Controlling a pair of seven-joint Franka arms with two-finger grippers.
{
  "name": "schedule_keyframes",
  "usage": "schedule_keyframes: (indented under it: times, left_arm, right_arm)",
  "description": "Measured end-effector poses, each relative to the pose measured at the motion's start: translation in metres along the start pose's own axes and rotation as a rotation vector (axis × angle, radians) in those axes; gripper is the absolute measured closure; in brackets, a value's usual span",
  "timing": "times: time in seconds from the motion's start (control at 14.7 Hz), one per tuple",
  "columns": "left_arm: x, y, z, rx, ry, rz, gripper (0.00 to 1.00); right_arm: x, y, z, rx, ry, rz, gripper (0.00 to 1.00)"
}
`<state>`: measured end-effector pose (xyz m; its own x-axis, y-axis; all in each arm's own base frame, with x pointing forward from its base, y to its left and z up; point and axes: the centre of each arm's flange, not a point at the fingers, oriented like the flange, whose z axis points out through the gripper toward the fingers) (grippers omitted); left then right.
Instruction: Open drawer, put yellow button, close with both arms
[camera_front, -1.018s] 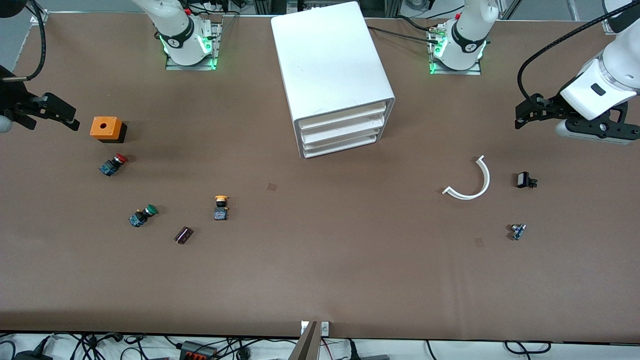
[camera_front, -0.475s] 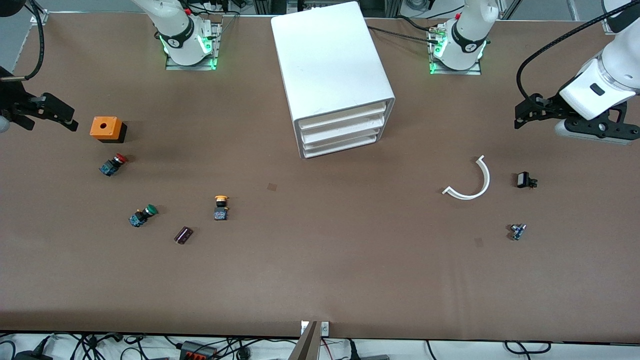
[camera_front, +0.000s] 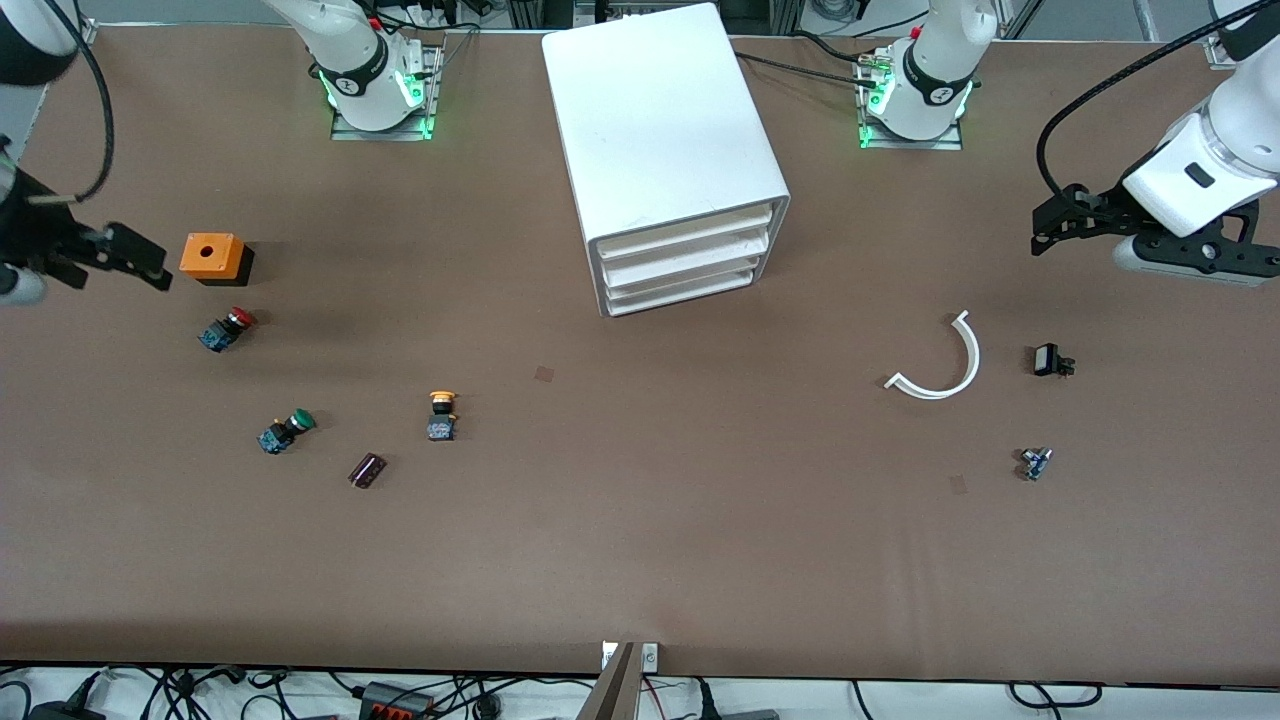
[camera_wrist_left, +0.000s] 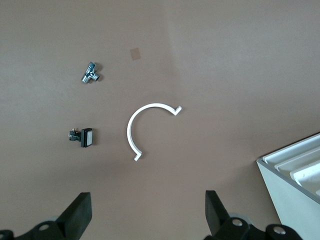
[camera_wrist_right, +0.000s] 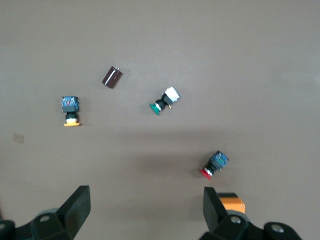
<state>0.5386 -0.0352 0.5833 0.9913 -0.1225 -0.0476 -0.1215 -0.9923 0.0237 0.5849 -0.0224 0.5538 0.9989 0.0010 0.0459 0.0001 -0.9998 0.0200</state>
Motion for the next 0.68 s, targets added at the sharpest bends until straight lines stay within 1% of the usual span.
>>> schedule_keyframes:
  times: [0.07,0.14,0.2,0.27,0.34,0.41,0.61,0.68]
  left_arm:
    - [0.000,0.000,-0.002,-0.002,-0.016,0.001,0.00]
    - [0.000,0.002,-0.003,-0.013,-0.047,0.003,0.00]
    - [0.001,0.008,0.001,-0.051,-0.087,0.007,0.00]
    - [0.004,0.016,0.008,-0.108,-0.129,0.014,0.00]
    - [0.008,0.024,0.019,-0.161,-0.168,0.021,0.00]
    - [0.013,0.032,0.033,-0.197,-0.208,0.028,0.00]
    - [0.027,0.068,0.075,-0.259,-0.310,0.075,0.00]
    - [0.030,0.081,0.087,-0.297,-0.343,0.089,0.00]
  right_arm:
    - [0.008,-0.006,0.010,-0.001,0.002,-0.010,0.00]
    - [0.014,-0.015,0.021,-0.002,0.001,-0.024,0.00]
    - [0.020,-0.025,0.032,-0.003,-0.003,-0.040,0.00]
    - [0.026,-0.039,0.044,-0.003,-0.007,-0.062,0.00]
    - [0.031,-0.055,0.056,-0.003,-0.008,-0.086,0.00]
    - [0.035,-0.071,0.067,-0.003,-0.004,-0.109,0.00]
    - [0.043,-0.108,0.093,-0.004,-0.002,-0.164,0.00]
    - [0.045,-0.118,0.100,-0.005,-0.004,-0.179,0.00]
